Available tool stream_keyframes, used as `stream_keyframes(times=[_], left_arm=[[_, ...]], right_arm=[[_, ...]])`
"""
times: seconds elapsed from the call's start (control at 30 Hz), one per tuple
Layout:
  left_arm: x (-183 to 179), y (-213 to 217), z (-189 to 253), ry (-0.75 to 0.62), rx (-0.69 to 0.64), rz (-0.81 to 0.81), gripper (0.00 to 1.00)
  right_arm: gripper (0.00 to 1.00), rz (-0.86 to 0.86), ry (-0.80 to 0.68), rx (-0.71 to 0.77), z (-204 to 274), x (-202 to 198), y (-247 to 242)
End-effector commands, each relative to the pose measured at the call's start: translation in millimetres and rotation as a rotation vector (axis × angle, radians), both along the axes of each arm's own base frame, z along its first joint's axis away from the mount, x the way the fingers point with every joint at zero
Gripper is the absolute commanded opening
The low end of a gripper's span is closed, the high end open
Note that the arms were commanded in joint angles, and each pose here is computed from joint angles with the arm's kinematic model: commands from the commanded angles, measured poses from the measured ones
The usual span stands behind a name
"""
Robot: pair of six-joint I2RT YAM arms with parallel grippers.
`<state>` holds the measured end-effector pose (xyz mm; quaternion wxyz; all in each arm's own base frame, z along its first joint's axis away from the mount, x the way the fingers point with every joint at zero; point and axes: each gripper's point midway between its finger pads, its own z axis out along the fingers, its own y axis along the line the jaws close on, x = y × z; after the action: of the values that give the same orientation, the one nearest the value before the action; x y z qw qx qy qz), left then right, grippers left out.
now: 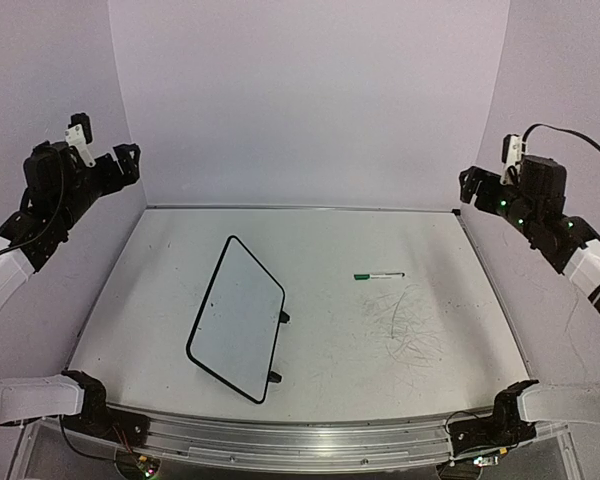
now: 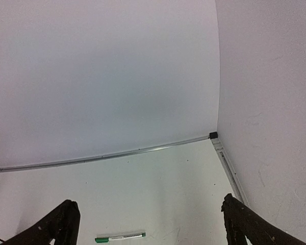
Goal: Write a sentence on the whiteboard
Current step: Move the whiteboard stand to the center of the board.
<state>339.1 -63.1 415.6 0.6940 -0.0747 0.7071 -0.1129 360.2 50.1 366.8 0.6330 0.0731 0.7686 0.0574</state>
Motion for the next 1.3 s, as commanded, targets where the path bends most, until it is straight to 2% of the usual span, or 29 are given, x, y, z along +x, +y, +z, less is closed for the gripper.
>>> stream_keyframes(times=[0.0, 0.17, 0.33, 0.47, 0.6, 0.8, 0.9, 1.03, 1.1, 1.17, 1.27], left_arm=[[11, -22, -16, 0.078, 0.016, -0.106, 0.99], [23, -38, -30, 0.123, 0.051, -0.173, 1.0], [38, -53, -45, 0.164, 0.096, -0.234, 0.99], [46, -58, -58, 0.192, 0.127, -0.254, 0.99], [47, -57, -72, 0.212, 0.171, -0.247, 0.99], [37, -46, -75, 0.18, 0.167, -0.205, 0.99], [32, -45, -75, 0.168, 0.163, -0.209, 0.99], [26, -43, -73, 0.151, 0.159, -0.207, 0.99], [24, -42, -73, 0.146, 0.159, -0.206, 0.99], [22, -42, -73, 0.143, 0.16, -0.207, 0.99], [21, -42, -73, 0.141, 0.161, -0.211, 0.99]], right_arm=[[0.98, 0.148, 0.073, -0.002, -25, 13, 41], [0.98, 0.424, 0.181, -0.055, -78, 16, 126], [0.98, 0.731, 0.288, -0.088, -138, -4, 216], [0.92, 0.991, 0.323, -0.203, -181, -30, 284], [0.9, 1.141, 0.351, -0.314, -212, -44, 324], [0.86, 1.211, 0.379, -0.484, -260, -51, 357], [0.8, 1.223, 0.405, -0.518, -277, -48, 368], [0.67, 1.266, 0.428, -0.527, -292, -49, 379], [0.55, 1.294, 0.442, -0.529, -298, -54, 383], [0.47, 1.318, 0.449, -0.529, -303, -59, 388], [0.44, 1.334, 0.46, -0.535, -310, -63, 391]])
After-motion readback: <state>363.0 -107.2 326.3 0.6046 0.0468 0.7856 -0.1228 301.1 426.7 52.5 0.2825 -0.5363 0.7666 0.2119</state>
